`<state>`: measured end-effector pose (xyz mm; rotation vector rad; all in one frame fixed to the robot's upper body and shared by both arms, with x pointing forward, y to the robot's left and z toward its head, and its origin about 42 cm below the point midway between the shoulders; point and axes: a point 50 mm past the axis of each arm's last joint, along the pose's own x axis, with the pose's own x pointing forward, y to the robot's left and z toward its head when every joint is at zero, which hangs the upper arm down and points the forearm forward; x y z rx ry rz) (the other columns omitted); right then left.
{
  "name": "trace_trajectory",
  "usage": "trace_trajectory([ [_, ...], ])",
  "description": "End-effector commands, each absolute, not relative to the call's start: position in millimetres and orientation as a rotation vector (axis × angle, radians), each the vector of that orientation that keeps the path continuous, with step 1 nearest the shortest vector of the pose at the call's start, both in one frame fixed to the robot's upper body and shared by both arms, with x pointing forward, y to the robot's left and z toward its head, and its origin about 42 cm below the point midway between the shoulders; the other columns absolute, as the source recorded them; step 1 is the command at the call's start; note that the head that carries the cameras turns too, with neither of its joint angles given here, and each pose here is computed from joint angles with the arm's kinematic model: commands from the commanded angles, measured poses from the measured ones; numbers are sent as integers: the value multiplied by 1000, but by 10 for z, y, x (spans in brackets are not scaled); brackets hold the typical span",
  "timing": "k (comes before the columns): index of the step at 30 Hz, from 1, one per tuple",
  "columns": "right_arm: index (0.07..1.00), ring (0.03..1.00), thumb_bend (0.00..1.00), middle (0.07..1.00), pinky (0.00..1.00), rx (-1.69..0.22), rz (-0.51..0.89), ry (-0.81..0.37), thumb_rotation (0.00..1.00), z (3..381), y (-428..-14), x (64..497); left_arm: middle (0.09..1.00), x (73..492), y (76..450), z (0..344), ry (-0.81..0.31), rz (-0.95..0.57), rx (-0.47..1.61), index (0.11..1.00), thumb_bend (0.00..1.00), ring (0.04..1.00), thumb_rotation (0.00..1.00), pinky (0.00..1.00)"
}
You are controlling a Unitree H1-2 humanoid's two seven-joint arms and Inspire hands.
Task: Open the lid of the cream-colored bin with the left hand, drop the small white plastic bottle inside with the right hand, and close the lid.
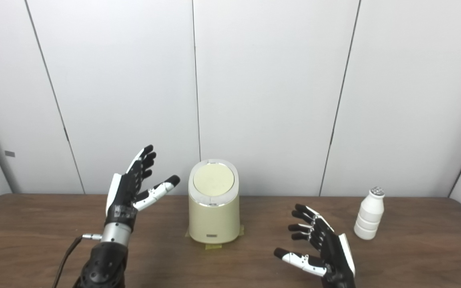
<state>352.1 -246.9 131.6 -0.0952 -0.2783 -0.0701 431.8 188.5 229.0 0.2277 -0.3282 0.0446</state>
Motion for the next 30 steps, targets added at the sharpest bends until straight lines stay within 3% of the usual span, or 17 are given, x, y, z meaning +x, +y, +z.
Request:
trace_trajectory([
  [1, 776, 656, 712, 774, 572, -101, -70, -364, 126, 1471, -2500, 3591, 988, 4479, 1786, 2597, -409, 34, 267, 995, 858, 992, 325, 981],
  [8, 776, 655, 700, 773, 582, -92, -75, -362, 116, 1489, -2458, 3579, 1000, 4737, 1623, 2621, -379, 53, 412, 1000, 967, 1000, 334, 972],
  [30, 782, 645, 731, 778, 560, -80, -58, -373, 169, 1520, -2338, 3571, 1000, 5118, 1285, 2920, -423, -4, 788, 1000, 1000, 1000, 277, 1000],
])
